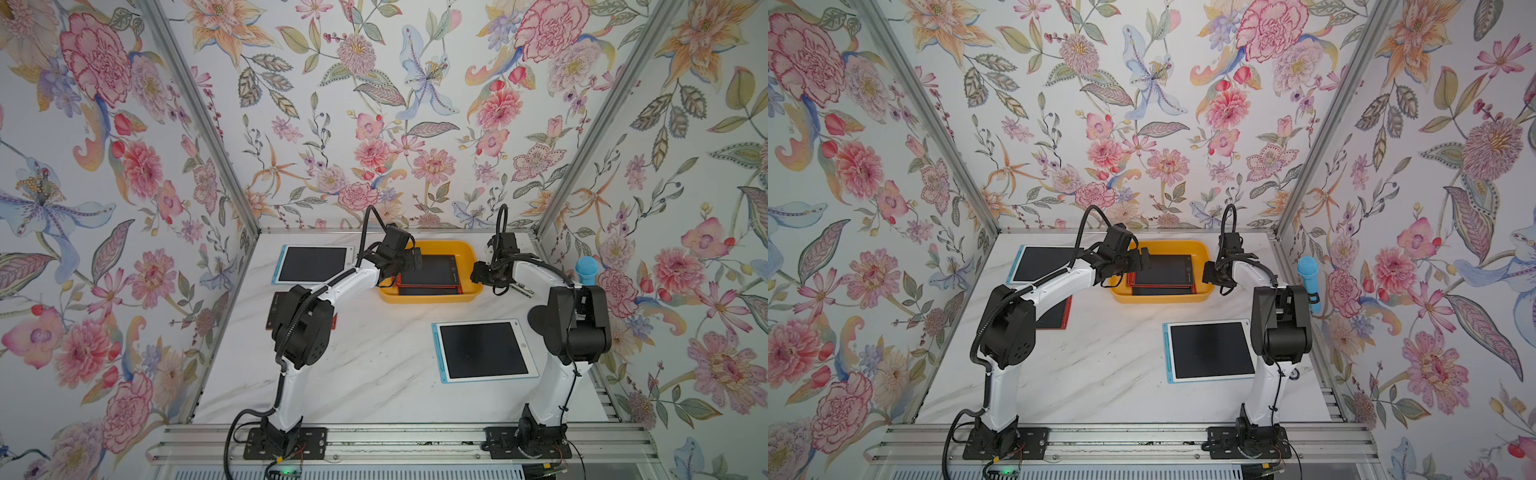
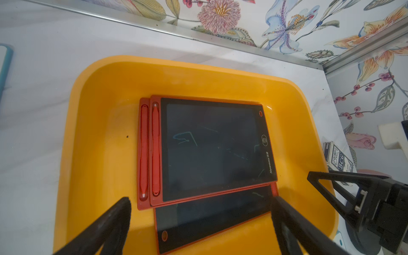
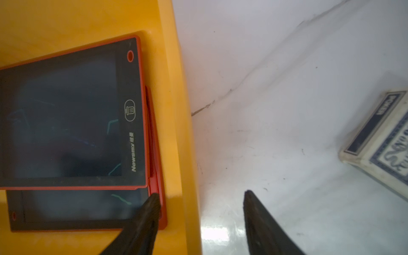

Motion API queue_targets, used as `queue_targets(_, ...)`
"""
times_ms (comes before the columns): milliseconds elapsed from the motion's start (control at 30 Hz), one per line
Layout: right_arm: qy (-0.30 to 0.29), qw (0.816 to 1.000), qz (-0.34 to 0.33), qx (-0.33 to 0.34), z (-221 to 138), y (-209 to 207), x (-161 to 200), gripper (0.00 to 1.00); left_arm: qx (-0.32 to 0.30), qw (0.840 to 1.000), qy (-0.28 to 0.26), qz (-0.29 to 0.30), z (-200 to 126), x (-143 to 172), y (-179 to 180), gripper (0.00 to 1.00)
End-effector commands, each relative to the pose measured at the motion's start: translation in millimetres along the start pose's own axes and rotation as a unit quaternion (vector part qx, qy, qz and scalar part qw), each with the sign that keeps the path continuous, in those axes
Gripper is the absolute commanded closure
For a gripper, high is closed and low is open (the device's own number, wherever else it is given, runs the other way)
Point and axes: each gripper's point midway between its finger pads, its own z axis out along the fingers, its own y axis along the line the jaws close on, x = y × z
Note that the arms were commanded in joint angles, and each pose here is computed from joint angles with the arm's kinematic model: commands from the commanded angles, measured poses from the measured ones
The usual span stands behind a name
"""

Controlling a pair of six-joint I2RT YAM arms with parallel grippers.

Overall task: Take out the writing tablet from the storage box
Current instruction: Pick up the writing tablet from the storage box.

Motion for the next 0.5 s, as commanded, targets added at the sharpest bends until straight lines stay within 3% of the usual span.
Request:
queue_targets(0, -0.028, 1.000, -0.008, 0.005, -1, 0, -20, 0.51, 0.029, 1.000, 0.006, -0.004, 5, 1, -13, 0.00)
queue_targets(200, -0.034, 0.999, -0.021, 0.007, -1, 3, -24, 0.65, 0.046, 0.998, 0.026, -0.021, 19, 15, -14, 0.00)
queue_targets(467, -0.032, 0.999, -0.041, 0.009, 6, 4, -26, 0.69, 0.049, 0.998, 0.036, -0.031, 22, 24, -12, 0.00)
